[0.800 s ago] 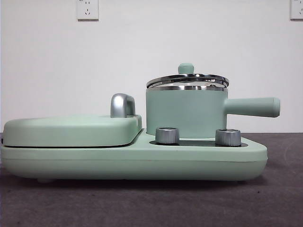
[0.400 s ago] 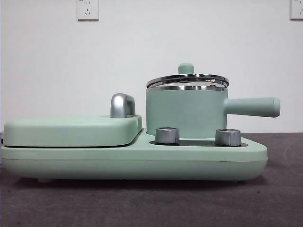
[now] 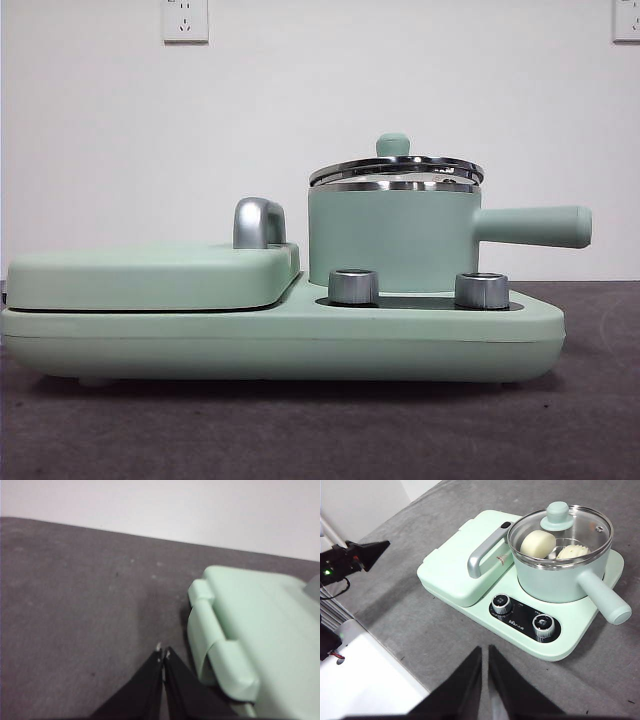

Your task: Put the buns in a small steamer

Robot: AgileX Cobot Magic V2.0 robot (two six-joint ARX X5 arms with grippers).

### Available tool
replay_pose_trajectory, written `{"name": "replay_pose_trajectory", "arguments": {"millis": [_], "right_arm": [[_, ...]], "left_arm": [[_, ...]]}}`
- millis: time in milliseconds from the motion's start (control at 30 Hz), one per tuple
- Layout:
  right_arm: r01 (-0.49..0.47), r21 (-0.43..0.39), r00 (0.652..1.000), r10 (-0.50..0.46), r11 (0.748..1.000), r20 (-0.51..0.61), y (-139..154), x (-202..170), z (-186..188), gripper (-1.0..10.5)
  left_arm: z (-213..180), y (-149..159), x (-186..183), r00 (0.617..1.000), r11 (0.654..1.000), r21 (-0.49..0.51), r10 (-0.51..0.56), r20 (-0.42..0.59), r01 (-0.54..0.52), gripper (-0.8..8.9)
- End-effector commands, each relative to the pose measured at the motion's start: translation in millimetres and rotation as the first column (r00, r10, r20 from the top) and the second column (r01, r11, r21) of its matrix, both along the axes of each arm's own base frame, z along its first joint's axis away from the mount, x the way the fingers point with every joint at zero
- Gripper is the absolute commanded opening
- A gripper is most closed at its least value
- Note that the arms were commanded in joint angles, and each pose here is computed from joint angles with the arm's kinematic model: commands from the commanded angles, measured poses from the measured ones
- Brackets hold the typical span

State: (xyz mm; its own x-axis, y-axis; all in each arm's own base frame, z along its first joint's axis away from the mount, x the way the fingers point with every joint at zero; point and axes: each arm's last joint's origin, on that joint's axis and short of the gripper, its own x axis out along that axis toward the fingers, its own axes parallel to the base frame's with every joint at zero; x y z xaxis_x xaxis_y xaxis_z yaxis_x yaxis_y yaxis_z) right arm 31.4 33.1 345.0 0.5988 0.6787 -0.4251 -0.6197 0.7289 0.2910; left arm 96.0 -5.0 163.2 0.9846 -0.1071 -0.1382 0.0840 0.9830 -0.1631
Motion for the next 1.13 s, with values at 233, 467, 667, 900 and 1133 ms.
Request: {"name": "replay_pose_trajectory", "arguments": {"millis": [233, 467, 667, 900, 1133], "right_arm": [[-0.008, 0.005, 1.0, 0.008, 1.0, 0.017, 0.3, -0.1, 2.7, 0.2], [-0.008, 0.005, 1.0, 0.008, 1.0, 0.017, 0.3, -0.1, 2.7, 0.2], [-0.008, 0.005, 1.0, 0.008, 1.0, 0.017, 0.3, -0.1, 2.7, 0.2], [0.002, 0.004, 1.0, -0.002, 1.0, 0.02, 0.2, 0.5, 2.4, 0.2], [0.152, 0.064, 0.987, -0.154, 0.986, 0.033, 3.2, 21.7, -15.9, 0.2]], "left_arm": [[-12.4, 0.2, -0.4, 1.0, 0.999, 0.034, -0.001, -0.022, 0.001, 0.07], [-12.4, 0.2, -0.4, 1.0, 0.999, 0.035, 0.0, -0.023, 0.001, 0.07], [-12.4, 0.2, -0.4, 1.0, 0.999, 0.034, -0.001, -0.023, 0.001, 0.07], [-12.4, 0.2, -0.4, 1.0, 0.999, 0.034, -0.001, -0.023, 0.001, 0.07], [-12.4, 0.2, -0.4, 1.0, 0.999, 0.034, -0.001, -0.022, 0.001, 0.07]]}}
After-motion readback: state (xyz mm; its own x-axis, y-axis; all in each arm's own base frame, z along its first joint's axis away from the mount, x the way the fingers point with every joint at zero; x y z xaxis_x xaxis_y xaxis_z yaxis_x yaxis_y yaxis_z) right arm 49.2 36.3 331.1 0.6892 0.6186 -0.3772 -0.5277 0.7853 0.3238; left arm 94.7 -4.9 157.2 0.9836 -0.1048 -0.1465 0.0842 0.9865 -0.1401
